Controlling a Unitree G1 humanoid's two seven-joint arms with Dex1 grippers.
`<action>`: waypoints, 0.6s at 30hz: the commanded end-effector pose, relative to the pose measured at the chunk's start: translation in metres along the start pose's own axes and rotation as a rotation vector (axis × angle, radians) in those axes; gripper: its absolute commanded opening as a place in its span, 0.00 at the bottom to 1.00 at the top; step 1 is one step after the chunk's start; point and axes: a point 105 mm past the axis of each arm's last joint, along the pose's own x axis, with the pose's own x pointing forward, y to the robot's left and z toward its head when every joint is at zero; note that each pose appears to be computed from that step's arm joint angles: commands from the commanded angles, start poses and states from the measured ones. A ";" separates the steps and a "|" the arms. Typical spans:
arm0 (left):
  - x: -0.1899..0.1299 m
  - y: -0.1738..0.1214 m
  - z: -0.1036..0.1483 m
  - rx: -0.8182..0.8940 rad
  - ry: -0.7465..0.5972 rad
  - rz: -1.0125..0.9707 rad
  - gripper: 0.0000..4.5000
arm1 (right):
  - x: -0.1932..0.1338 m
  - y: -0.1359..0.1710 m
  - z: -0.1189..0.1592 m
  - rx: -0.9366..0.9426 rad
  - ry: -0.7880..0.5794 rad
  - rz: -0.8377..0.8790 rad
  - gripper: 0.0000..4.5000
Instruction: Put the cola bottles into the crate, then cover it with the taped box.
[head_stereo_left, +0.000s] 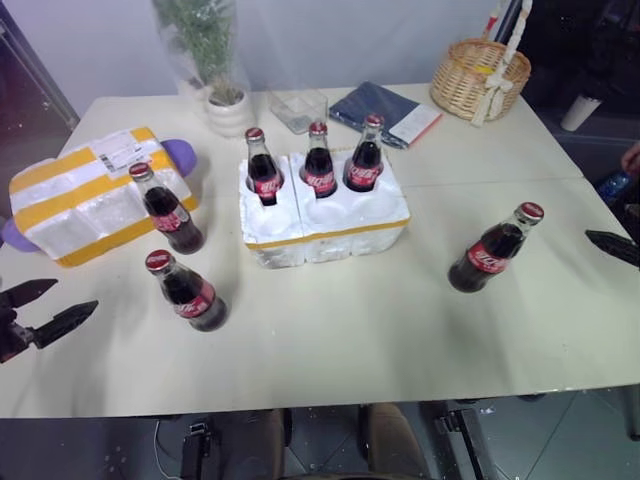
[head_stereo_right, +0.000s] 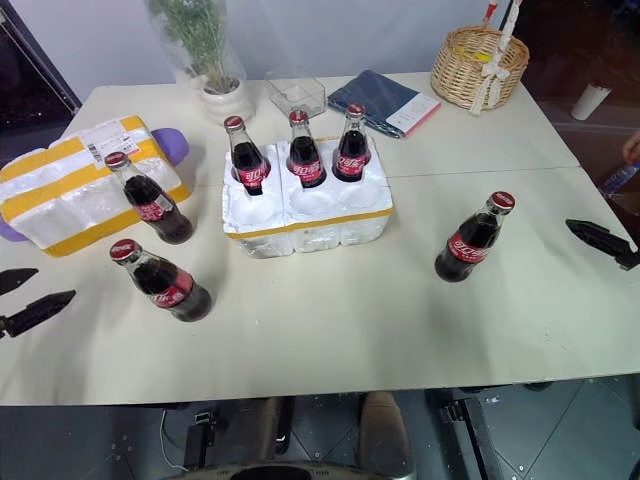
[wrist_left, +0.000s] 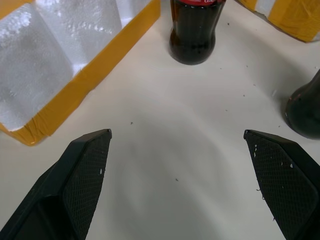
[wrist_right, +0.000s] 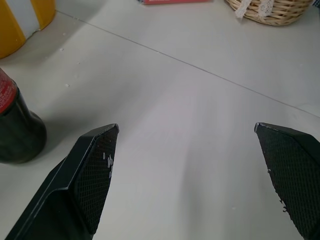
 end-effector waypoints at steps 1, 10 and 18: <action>-0.005 0.002 0.009 0.037 -0.027 0.028 0.99 | 0.000 -0.003 0.010 -0.024 -0.040 -0.013 1.00; -0.003 0.001 0.004 -0.049 -0.008 0.015 0.99 | 0.000 -0.009 0.009 -0.010 -0.053 -0.042 1.00; 0.004 -0.019 0.040 0.001 -0.106 -0.138 0.99 | -0.011 -0.017 0.034 -0.010 -0.037 0.041 1.00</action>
